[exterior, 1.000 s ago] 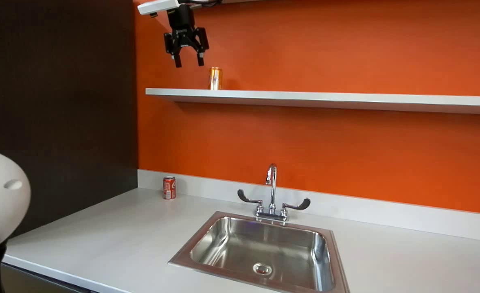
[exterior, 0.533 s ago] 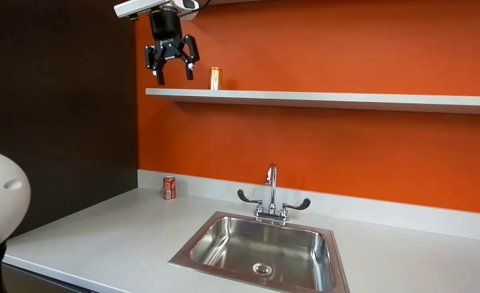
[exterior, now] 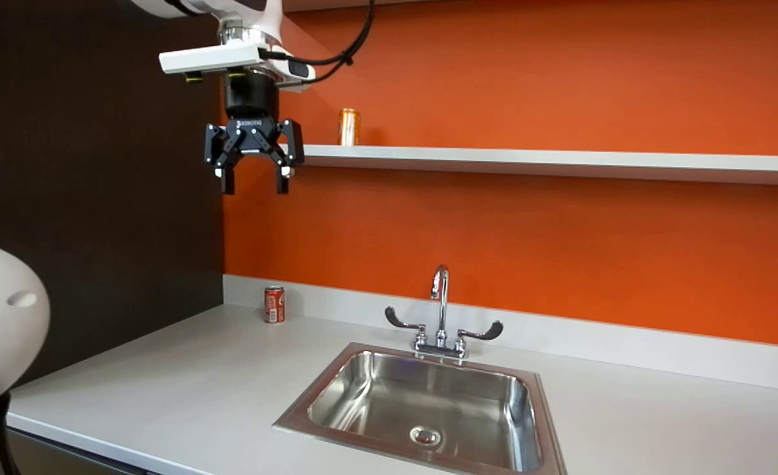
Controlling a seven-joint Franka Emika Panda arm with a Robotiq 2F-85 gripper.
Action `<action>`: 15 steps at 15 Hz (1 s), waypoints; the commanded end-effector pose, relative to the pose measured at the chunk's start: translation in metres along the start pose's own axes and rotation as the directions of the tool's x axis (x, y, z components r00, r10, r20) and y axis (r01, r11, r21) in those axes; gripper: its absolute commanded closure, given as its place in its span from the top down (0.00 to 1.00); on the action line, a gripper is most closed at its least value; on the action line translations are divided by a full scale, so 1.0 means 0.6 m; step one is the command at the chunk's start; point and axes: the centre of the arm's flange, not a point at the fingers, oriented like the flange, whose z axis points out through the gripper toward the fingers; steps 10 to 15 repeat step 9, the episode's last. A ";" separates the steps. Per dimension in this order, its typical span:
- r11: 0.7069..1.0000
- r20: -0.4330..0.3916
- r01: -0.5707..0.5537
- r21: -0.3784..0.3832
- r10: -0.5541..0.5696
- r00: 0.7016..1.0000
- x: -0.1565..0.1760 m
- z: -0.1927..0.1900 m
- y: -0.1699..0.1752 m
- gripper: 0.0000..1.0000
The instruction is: Put the orange can on the bottom shelf.
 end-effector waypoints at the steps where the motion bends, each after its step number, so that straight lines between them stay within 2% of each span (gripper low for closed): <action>1: 0.996 -0.043 0.031 0.082 -0.028 0.999 -0.044 0.064 -0.001 1.00; 3: 0.995 -0.046 0.033 0.095 -0.029 0.999 -0.052 0.089 -0.008 1.00; 5: 0.997 -0.030 0.016 0.074 -0.014 0.999 -0.056 0.114 -0.013 1.00; 6: 0.997 -0.007 0.008 0.076 -0.007 1.000 -0.033 0.093 -0.005 1.00; 15: 0.997 0.001 0.009 0.077 -0.009 1.000 -0.040 0.111 -0.008 1.00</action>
